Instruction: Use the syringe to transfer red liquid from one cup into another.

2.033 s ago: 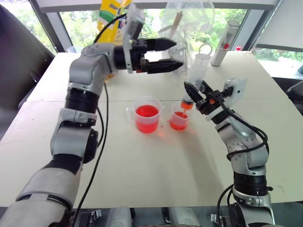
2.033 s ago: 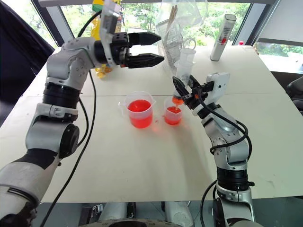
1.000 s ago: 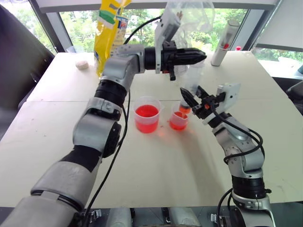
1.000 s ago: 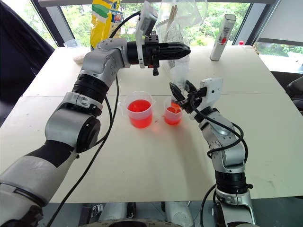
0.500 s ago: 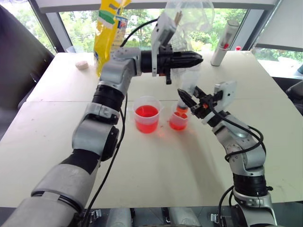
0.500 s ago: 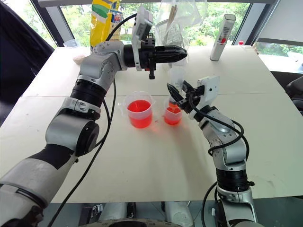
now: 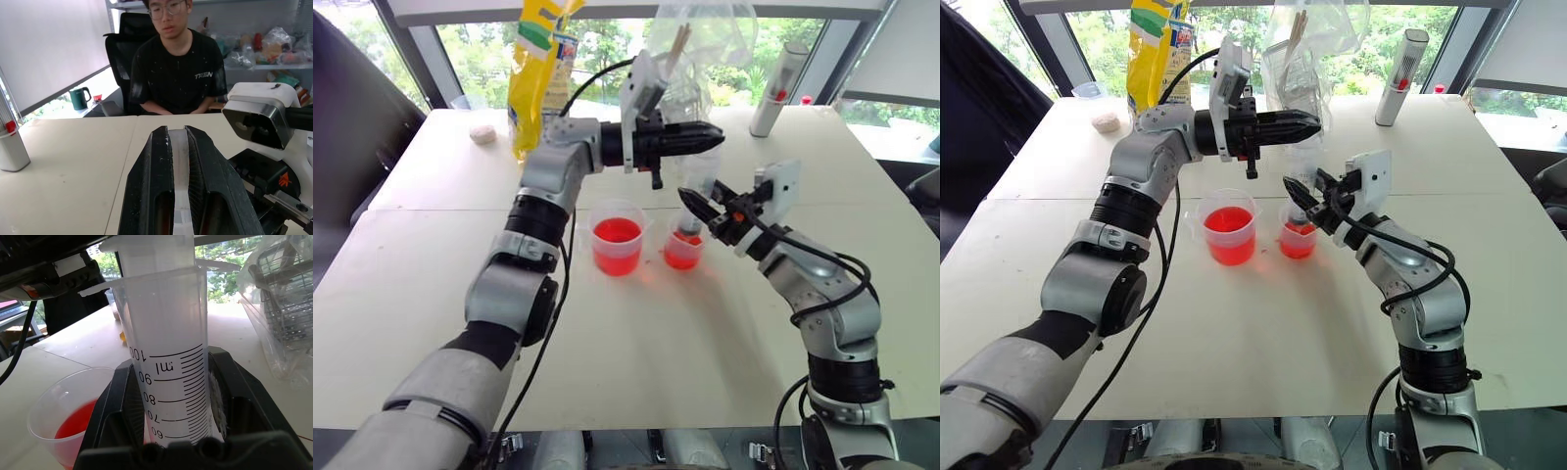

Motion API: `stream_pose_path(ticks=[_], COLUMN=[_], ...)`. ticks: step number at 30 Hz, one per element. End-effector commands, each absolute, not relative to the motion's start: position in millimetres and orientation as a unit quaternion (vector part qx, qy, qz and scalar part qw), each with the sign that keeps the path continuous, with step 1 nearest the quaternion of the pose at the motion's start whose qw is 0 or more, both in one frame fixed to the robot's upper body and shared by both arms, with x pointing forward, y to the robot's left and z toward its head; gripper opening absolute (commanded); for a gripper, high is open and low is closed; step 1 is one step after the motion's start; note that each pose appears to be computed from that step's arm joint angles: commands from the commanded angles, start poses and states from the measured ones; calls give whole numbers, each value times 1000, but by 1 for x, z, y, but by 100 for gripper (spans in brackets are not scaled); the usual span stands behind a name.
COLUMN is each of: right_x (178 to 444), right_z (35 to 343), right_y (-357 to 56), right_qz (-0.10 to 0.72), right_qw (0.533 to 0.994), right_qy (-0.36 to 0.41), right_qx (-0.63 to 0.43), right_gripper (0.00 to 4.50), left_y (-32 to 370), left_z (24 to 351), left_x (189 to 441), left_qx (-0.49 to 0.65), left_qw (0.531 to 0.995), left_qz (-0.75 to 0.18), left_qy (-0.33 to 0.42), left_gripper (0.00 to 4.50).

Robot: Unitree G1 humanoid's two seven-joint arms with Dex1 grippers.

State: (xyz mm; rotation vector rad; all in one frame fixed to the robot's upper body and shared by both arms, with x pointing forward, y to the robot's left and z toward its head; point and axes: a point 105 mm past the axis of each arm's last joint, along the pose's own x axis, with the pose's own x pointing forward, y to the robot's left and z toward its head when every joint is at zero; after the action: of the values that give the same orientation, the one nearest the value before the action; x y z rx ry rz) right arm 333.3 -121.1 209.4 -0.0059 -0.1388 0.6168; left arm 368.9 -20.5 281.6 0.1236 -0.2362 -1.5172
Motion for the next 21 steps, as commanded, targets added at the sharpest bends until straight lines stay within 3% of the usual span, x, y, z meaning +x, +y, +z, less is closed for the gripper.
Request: stream_pose_path(ticks=[1, 7, 16, 19, 21], right_x=[314, 314, 319, 321, 322], right_z=[279, 286, 276, 272, 268], right_y=[-126, -129, -131, -128, -123], right_qz=[298, 294, 296, 302, 310], right_qw=[933, 933, 936, 935, 934], right_qy=[-202, -209, -189, -183, -177], right_qx=[-19, -19, -24, -19, -10], right_gripper=[140, 140, 140, 140, 140], left_y=[-26, -26, -18, -12, -5], left_z=[244, 240, 278, 294, 304], left_x=[369, 369, 379, 382, 383], left_qx=[77, 73, 34, 18, 14], left_qw=[717, 719, 745, 755, 758], left_qz=[-691, -690, -662, -650, -644], left_qy=[-41, -36, -76, -90, -103], left_gripper=[4, 4, 4, 113, 220])
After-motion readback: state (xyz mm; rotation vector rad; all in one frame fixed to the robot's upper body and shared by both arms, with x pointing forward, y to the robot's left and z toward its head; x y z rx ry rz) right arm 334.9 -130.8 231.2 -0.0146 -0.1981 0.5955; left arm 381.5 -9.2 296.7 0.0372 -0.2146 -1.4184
